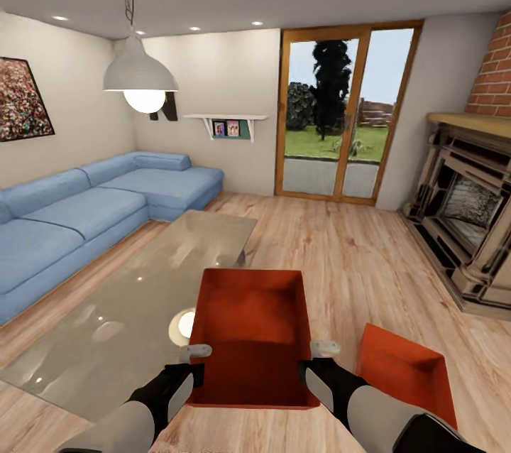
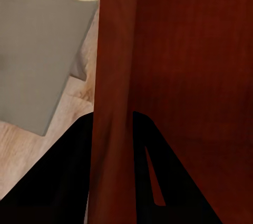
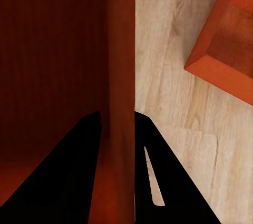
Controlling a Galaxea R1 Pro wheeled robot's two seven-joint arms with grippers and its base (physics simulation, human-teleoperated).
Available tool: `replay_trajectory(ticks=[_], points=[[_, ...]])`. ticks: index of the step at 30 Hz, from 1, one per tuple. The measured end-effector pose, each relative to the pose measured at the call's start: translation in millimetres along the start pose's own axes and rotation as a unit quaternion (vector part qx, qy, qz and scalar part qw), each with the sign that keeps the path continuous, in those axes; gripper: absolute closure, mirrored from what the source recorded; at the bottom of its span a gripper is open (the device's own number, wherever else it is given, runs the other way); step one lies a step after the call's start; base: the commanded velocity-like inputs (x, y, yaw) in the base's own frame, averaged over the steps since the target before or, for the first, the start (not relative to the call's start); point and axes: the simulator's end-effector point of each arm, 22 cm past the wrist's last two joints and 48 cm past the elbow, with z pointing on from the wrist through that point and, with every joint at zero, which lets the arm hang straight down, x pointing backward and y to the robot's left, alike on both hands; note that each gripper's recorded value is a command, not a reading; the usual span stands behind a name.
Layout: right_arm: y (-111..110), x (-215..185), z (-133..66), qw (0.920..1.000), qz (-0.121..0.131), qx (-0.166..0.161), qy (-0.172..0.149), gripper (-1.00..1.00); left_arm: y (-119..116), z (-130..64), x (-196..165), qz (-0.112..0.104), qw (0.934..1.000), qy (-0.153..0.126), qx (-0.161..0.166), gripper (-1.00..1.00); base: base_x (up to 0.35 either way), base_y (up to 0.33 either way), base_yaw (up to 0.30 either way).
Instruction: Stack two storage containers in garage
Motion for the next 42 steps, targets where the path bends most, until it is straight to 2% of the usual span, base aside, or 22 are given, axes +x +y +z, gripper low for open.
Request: replay_trajectory(ticks=[42], points=[[-0.2, -6.3, -4.1, 1.0, 0.001, 0.0, -0.008, 1.0, 0.2, -3.8, -6.8, 0.0, 1.0, -0.008, 0.001, 1.0, 0.0, 0.0, 0.286]])
